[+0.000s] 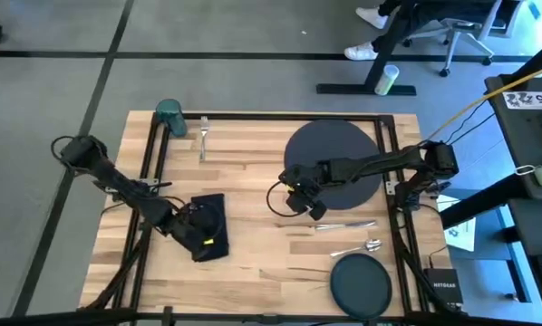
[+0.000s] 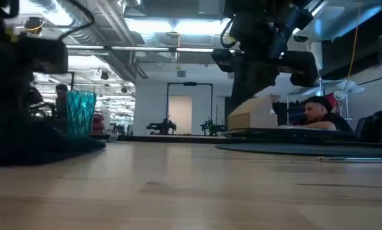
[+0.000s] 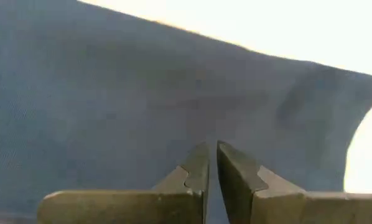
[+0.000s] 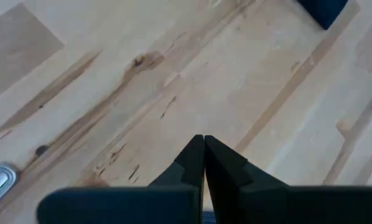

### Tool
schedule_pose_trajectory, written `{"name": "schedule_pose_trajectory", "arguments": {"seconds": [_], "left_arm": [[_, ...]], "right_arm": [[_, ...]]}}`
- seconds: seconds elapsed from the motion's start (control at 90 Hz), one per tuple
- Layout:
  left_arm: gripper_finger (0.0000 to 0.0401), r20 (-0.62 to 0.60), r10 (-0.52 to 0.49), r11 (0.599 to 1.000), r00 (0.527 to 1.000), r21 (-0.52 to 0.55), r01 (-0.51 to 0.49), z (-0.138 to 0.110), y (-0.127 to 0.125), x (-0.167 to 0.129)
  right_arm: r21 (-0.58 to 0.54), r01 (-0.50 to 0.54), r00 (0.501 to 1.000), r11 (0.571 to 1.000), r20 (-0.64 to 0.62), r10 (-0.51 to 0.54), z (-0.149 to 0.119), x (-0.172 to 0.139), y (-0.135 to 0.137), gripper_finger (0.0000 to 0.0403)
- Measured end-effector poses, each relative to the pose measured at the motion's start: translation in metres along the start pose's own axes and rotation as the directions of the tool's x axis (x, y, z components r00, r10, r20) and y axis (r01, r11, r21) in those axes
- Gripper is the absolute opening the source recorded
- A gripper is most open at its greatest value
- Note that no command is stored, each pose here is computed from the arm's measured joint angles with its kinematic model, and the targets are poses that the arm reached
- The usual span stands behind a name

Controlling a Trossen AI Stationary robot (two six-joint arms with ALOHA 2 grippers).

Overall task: Set table place
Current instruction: Fold the black table napkin

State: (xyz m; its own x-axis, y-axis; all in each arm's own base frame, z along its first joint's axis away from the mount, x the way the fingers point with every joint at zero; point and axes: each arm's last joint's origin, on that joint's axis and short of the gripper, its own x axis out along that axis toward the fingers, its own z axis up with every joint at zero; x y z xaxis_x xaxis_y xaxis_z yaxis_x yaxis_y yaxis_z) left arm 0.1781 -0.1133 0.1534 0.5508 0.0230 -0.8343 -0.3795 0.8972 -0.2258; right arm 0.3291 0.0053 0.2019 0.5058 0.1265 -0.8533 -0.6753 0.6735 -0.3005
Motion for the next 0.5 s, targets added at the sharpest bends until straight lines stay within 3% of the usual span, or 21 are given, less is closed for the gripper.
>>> {"name": "schedule_pose_trajectory", "arguments": {"seconds": [0.222,0.5], "left_arm": [[0.0014,0.144,-0.192,0.981,0.971,0.015,0.192,0.017,-0.019,-0.024],[0.0014,0.041,-0.211,0.978,0.977,0.015,0.210,-0.002,-0.031,-0.009]], "right_arm": [[0.001,0.003,1.000,1.000,0.002,-0.003,0.000,0.000,0.000,0.0000],[0.003,0.008,1.000,1.000,-0.003,-0.008,-0.003,-0.001,-0.003,0.0000]]}}
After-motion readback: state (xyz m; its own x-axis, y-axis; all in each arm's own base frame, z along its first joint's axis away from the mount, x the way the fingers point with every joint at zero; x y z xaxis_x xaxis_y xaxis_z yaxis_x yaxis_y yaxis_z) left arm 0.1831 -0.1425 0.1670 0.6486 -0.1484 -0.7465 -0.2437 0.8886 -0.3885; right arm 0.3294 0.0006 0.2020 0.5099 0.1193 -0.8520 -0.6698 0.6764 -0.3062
